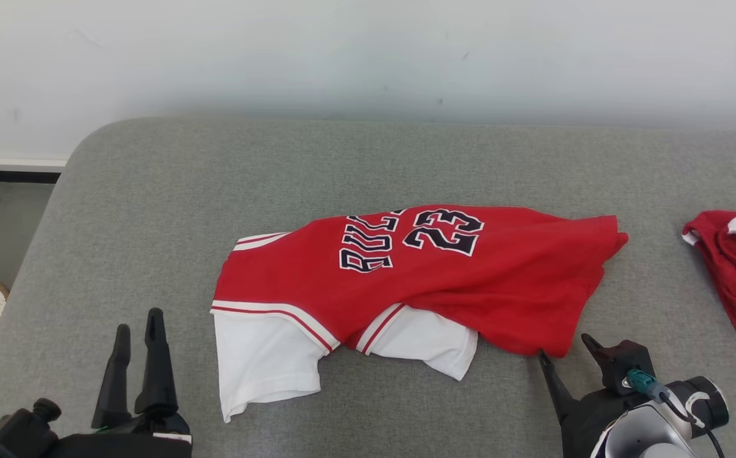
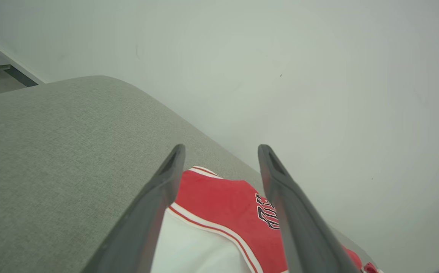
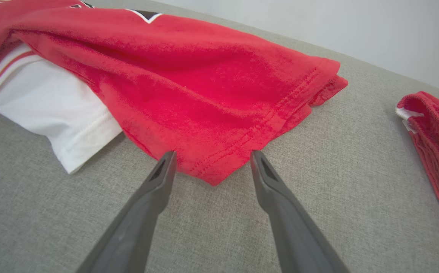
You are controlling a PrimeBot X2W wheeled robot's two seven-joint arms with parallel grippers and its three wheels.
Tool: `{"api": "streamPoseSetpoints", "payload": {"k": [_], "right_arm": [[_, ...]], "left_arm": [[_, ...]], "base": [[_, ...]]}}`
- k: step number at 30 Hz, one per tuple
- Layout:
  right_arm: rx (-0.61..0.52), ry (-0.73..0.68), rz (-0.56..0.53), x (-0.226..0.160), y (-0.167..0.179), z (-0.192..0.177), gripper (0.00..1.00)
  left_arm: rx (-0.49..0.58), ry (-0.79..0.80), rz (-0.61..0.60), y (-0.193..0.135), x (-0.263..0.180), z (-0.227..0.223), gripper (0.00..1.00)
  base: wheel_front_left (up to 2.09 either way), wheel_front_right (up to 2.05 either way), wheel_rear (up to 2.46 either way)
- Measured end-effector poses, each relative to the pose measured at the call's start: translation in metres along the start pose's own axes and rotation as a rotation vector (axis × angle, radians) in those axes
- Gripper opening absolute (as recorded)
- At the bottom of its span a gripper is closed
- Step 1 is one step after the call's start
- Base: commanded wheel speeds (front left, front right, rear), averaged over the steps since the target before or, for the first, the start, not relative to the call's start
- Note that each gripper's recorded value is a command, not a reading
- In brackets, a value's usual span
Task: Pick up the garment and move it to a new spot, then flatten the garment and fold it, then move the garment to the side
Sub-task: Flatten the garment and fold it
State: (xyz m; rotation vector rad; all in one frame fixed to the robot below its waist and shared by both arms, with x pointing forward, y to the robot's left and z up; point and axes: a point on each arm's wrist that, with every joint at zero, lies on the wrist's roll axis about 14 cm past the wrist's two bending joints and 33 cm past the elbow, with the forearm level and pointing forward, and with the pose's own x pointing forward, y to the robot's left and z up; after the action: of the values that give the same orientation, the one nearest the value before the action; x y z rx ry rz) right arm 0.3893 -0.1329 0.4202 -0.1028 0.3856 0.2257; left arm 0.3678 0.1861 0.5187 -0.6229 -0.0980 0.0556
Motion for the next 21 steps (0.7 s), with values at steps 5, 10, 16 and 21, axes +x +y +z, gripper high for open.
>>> {"api": "streamPoseSetpoints", "payload": {"k": [5,10,16,21], "right_arm": [[-0.024,0.048,0.019,0.007,0.006,-0.01,1.0],[-0.049,0.075,0.033,0.014,0.011,-0.014,1.0],[-0.053,0.102,0.042,0.019,0.014,-0.02,0.47],[-0.05,0.108,0.048,0.023,0.015,-0.021,0.0]], "left_arm": [[-0.004,0.01,-0.004,0.001,-0.003,-0.004,1.0],[0.002,0.008,0.01,0.007,-0.005,-0.003,1.0],[0.013,0.012,0.011,0.01,-0.005,-0.003,1.0],[0.023,0.019,0.013,0.012,-0.004,-0.005,1.0]], "base": [[0.0,0.0,0.0],[0.0,0.0,0.0],[0.0,0.0,0.0],[0.0,0.0,0.0]]}}
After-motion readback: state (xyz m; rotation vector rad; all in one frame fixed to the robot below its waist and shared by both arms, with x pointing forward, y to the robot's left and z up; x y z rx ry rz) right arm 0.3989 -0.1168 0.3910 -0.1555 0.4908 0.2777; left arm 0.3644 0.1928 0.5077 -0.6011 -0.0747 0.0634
